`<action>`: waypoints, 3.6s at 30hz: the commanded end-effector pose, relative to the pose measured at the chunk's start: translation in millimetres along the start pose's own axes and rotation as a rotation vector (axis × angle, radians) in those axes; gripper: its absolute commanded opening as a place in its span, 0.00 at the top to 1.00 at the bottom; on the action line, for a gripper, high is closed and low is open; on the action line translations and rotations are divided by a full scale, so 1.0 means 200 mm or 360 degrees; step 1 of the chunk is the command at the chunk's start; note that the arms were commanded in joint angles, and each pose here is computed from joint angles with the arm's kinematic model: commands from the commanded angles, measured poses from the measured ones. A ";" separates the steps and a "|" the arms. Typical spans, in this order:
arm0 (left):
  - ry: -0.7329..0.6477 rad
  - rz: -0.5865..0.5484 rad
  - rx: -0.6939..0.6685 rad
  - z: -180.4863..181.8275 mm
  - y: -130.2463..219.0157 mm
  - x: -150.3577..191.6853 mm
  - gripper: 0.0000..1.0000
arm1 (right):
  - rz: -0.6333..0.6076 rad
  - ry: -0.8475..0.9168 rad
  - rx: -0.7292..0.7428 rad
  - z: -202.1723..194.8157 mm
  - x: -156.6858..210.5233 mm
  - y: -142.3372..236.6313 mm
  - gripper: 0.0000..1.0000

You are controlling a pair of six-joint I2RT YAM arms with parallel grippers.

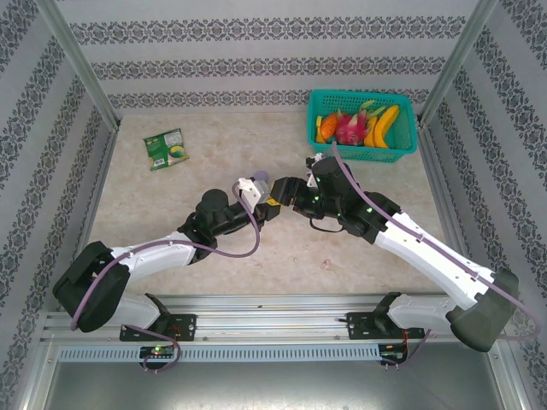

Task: Insert wireless bluetooth earbuds into charging case

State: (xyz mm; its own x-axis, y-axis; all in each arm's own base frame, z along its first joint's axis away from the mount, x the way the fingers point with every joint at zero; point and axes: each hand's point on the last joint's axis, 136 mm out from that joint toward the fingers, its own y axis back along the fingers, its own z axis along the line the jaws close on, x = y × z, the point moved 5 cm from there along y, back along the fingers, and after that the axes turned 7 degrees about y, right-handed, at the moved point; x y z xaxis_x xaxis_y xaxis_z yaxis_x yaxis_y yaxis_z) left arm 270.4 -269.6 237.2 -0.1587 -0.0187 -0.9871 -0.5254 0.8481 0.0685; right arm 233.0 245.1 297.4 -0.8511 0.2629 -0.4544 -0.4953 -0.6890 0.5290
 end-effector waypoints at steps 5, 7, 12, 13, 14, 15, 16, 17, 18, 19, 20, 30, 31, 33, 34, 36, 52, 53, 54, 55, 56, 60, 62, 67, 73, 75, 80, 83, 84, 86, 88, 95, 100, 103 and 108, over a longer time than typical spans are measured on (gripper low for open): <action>-0.0007 -0.0028 0.0002 0.01 -0.02 -0.01 1.00 | -0.0009 0.0018 -0.0226 0.18 -0.04 0.01 0.40; -0.0006 -0.0029 0.0000 0.01 -0.01 -0.01 1.00 | -0.0018 0.0016 -0.0236 0.19 -0.04 0.01 0.40; 0.0003 -0.0023 -0.0001 0.01 -0.02 0.00 1.00 | -0.0037 0.0017 -0.0256 0.22 -0.06 0.02 0.41; 0.0006 -0.0018 -0.0001 0.01 -0.02 0.01 1.00 | -0.0036 0.0018 -0.0262 0.22 -0.06 0.03 0.41; 0.0008 -0.0015 -0.0002 0.02 -0.02 0.01 1.00 | -0.0036 0.0019 -0.0266 0.23 -0.06 0.03 0.41; 0.0006 -0.0016 -0.0004 0.02 -0.02 0.01 1.00 | -0.0036 0.0016 -0.0271 0.23 -0.06 0.03 0.41; 0.0010 -0.0013 -0.0003 0.02 -0.02 0.02 1.00 | -0.0036 0.0019 -0.0278 0.24 -0.06 0.03 0.41; 0.0012 -0.0015 -0.0004 0.02 -0.02 0.02 1.00 | -0.0039 0.0019 -0.0279 0.24 -0.07 0.04 0.41; 0.0012 -0.0014 -0.0001 0.02 -0.02 0.02 1.00 | -0.0040 0.0019 -0.0282 0.24 -0.07 0.04 0.41; 0.0015 -0.0016 0.0003 0.02 -0.02 0.02 1.00 | -0.0040 0.0022 -0.0284 0.25 -0.07 0.03 0.41; 0.0019 -0.0014 0.0004 0.02 -0.02 0.02 1.00 | -0.0037 0.0020 -0.0283 0.25 -0.07 0.03 0.41; 0.0039 -0.0006 0.0003 0.02 -0.03 0.04 1.00 | -0.0024 0.0043 -0.0308 0.30 -0.09 0.00 0.41; 0.0038 -0.0009 -0.0001 0.02 -0.02 0.04 1.00 | -0.0025 0.0048 -0.0301 0.29 -0.09 0.00 0.41; 0.0040 -0.0008 -0.0026 0.03 -0.02 0.04 1.00 | -0.0035 0.0049 -0.0294 0.28 -0.09 0.02 0.41; 0.0038 -0.0007 -0.0042 0.04 -0.02 0.04 1.00 | -0.0037 0.0048 -0.0293 0.27 -0.08 0.03 0.41; 0.0039 0.0002 -0.0061 0.04 -0.02 0.05 1.00 | -0.0047 0.0042 -0.0289 0.25 -0.07 0.05 0.41; 0.0061 -0.0002 -0.0074 0.06 -0.03 0.07 1.00 | -0.0023 0.0035 -0.0288 0.23 -0.05 0.05 0.40; 0.0065 0.0000 -0.0078 0.07 -0.03 0.07 1.00 | -0.0029 0.0036 -0.0281 0.22 -0.05 0.05 0.40; 0.0068 0.0000 -0.0073 0.07 -0.03 0.07 1.00 | -0.0036 0.0034 -0.0274 0.21 -0.05 0.05 0.40; 0.0070 0.0002 -0.0068 0.07 -0.03 0.07 1.00 | -0.0045 0.0034 -0.0273 0.21 -0.05 0.06 0.40; 0.0075 0.0006 -0.0068 0.07 -0.03 0.08 1.00 | -0.0050 0.0030 -0.0272 0.21 -0.06 0.06 0.40; 0.0087 0.0017 -0.0058 0.07 -0.04 0.09 1.00 | -0.0056 0.0033 -0.0282 0.22 -0.06 0.07 0.40; 0.0094 0.0021 -0.0056 0.07 -0.04 0.10 1.00 | -0.0058 0.0035 -0.0287 0.22 -0.07 0.07 0.40; 0.0101 0.0029 -0.0053 0.07 -0.03 0.12 1.00 | -0.0066 0.0037 -0.0308 0.25 -0.09 0.06 0.40; 0.0107 0.0033 -0.0045 0.07 -0.03 0.12 1.00 | -0.0055 0.0024 -0.0327 0.27 -0.11 0.02 0.40; 0.0109 0.0036 -0.0046 0.07 -0.04 0.13 1.00 | -0.0059 0.0024 -0.0347 0.29 -0.11 0.03 0.40; 0.0126 0.0036 -0.0044 0.07 -0.04 0.13 1.00 | -0.0072 0.0032 -0.0374 0.32 -0.14 0.03 0.40; 0.0129 0.0036 -0.0048 0.07 -0.04 0.14 1.00 | -0.0063 0.0030 -0.0366 0.32 -0.13 0.01 0.41; 0.0126 0.0034 -0.0048 0.07 -0.04 0.13 1.00 | -0.0060 0.0026 -0.0364 0.31 -0.13 0.01 0.41; 0.0123 0.0031 -0.0061 0.07 -0.03 0.13 1.00 | -0.0061 0.0026 -0.0367 0.30 -0.12 0.01 0.41; 0.0119 0.0024 -0.0074 0.08 -0.03 0.14 1.00 | -0.0065 0.0047 -0.0347 0.27 -0.11 0.04 0.40; 0.0137 -0.0031 -0.0050 0.13 0.02 0.11 1.00 | -0.0121 0.0057 -0.0249 0.11 -0.07 0.15 0.38; 0.0162 -0.0038 0.0039 0.15 0.04 0.08 1.00 | -0.0191 0.0217 -0.0167 0.07 -0.07 0.20 0.39; 0.0180 -0.0042 0.0084 0.16 0.06 0.06 1.00 | -0.0221 0.0343 -0.0019 0.03 -0.09 0.24 0.40; 0.0183 -0.0060 0.0143 0.15 0.07 0.02 1.00 | -0.0260 0.0410 0.0155 -0.07 -0.10 0.22 0.49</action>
State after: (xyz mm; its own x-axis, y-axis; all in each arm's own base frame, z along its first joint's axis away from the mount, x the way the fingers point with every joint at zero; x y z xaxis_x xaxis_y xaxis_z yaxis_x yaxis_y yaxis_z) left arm 292.0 -240.0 209.6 -0.2624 -0.0798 -0.9617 -0.5075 0.8590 0.0672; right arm 225.3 212.1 323.6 -0.7340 0.2115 -0.6454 -0.5972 -0.6535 0.4651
